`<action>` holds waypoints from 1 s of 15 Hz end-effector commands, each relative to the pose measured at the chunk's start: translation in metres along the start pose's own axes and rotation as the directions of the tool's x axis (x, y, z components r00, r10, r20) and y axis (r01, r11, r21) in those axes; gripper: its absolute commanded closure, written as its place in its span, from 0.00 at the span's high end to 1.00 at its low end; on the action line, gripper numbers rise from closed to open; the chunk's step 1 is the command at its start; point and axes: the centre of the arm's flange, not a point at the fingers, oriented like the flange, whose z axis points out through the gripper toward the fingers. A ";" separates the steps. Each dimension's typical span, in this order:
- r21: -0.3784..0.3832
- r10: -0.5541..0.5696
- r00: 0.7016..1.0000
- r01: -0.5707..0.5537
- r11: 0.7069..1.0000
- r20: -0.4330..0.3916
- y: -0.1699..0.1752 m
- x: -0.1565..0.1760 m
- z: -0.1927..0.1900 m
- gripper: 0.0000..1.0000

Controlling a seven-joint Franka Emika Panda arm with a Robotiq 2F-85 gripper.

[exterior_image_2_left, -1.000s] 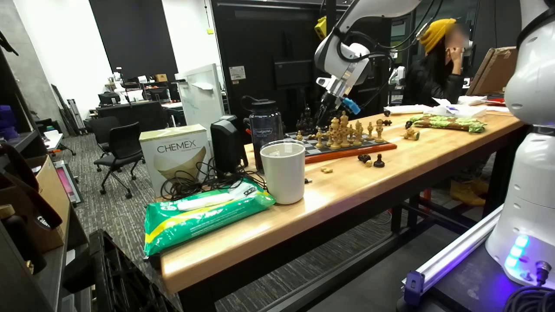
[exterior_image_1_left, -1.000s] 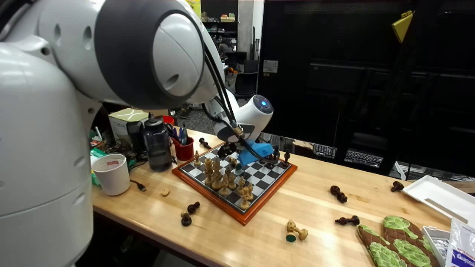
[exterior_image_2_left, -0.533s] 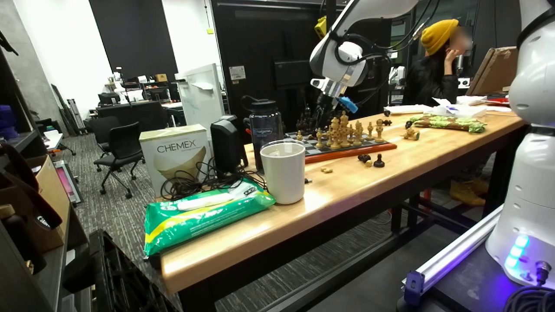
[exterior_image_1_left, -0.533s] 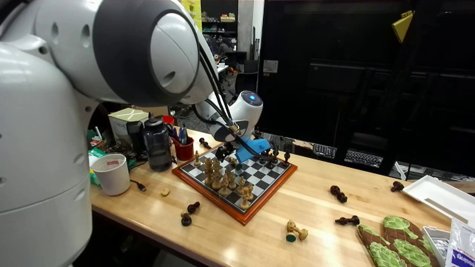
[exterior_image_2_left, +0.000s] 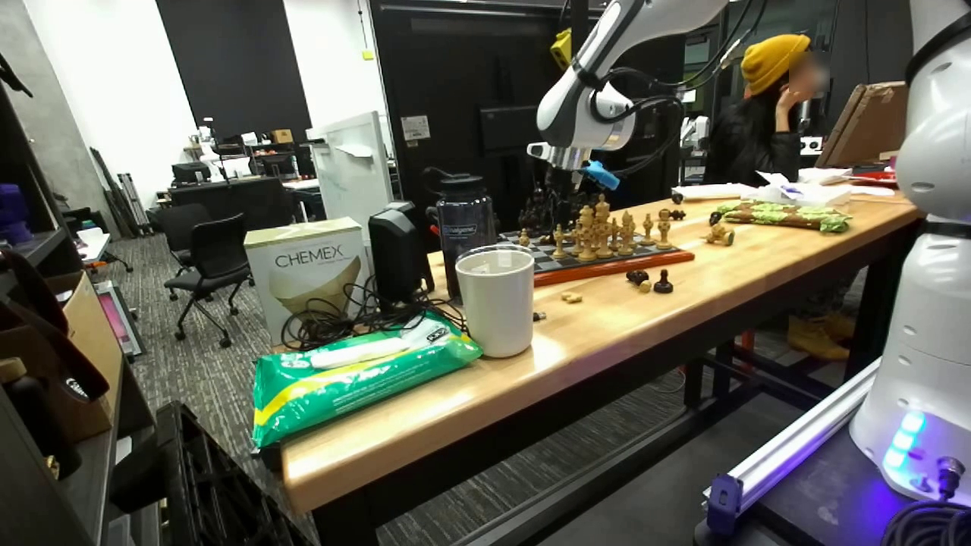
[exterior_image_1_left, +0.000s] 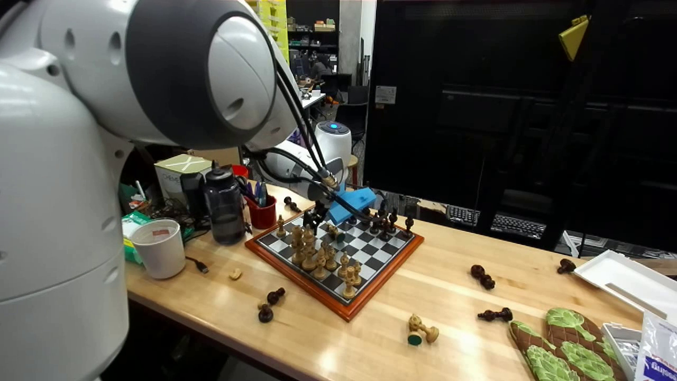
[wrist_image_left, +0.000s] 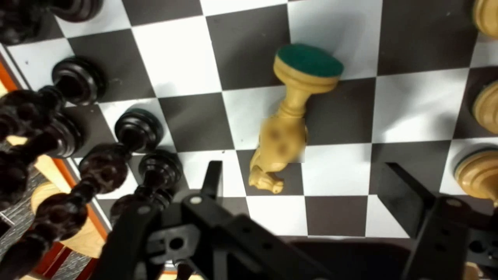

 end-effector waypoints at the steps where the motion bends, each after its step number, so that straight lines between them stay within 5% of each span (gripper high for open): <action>1: 0.000 -0.012 0.997 0.012 1.000 0.074 -0.007 0.011 -0.019 1.00; 8: 0.026 -0.039 0.964 0.033 0.999 0.262 -0.008 0.029 -0.026 1.00; 15: 0.029 -0.034 0.969 0.028 0.999 0.244 -0.006 0.023 -0.018 1.00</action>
